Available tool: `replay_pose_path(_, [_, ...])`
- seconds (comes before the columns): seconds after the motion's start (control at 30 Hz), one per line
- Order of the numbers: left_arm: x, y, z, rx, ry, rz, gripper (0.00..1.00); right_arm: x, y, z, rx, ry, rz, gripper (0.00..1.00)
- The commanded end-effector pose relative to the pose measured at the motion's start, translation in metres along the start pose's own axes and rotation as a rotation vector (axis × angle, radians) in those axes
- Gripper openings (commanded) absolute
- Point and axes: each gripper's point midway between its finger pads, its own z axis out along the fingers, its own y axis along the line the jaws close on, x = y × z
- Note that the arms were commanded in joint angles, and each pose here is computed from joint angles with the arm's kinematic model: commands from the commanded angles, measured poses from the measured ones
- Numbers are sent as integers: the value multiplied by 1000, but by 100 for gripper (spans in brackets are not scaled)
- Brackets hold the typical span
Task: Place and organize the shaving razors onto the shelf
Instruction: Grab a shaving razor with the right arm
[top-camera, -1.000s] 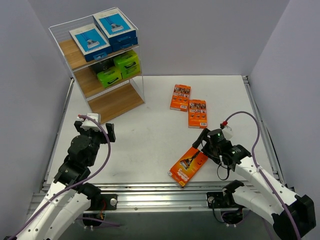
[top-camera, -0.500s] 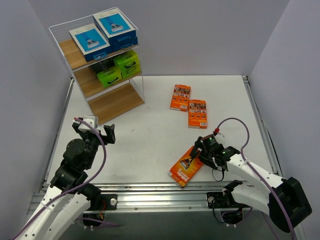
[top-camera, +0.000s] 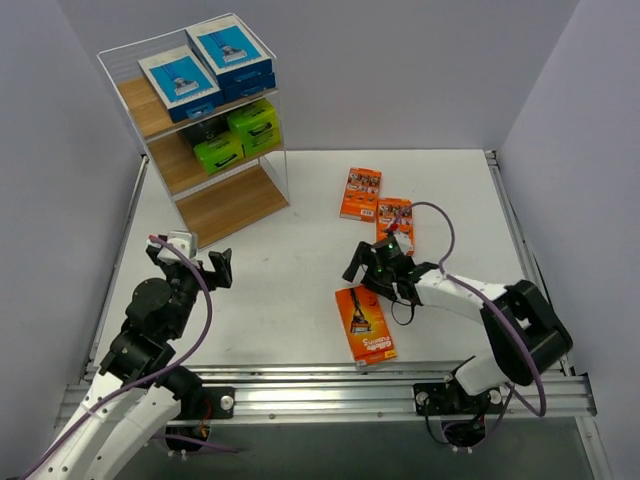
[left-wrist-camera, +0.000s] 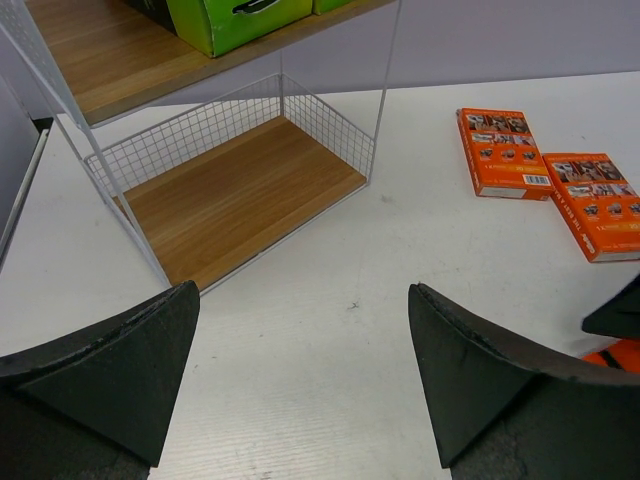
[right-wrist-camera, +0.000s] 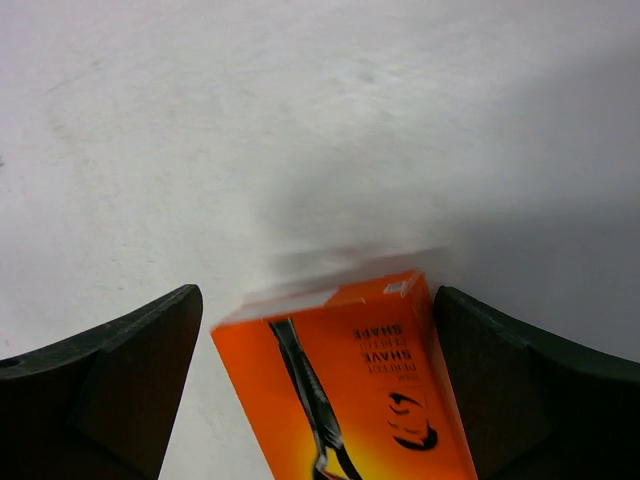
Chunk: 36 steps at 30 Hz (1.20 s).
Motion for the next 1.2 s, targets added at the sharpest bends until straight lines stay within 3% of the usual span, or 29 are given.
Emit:
replay_pose_path(0.0, [-23, -3, -4, 16, -55, -25, 94, 9, 56, 17, -149, 58, -134, 96])
replay_pose_path(0.2, [-23, -4, -4, 15, -56, -21, 94, 28, 132, 40, -290, 129, -261, 94])
replay_pose_path(0.47, [-23, -3, -4, 12, -55, -14, 94, -12, 145, 15, -279, 32, -269, 95])
replay_pose_path(0.63, [-23, -3, -4, 10, -52, -12, 94, -33, 122, -15, -203, -37, -259, 97])
replay_pose_path(0.8, [-23, -1, -4, 3, -54, -6, 94, -10, 74, -31, -139, -20, -212, 96])
replay_pose_path(0.93, [-22, -2, -3, 8, -48, -2, 94, 14, 49, -43, -159, -14, -146, 85])
replay_pose_path(1.17, [-20, 0, -2, -7, -43, 6, 94, 14, 25, -69, -158, -99, -45, 72])
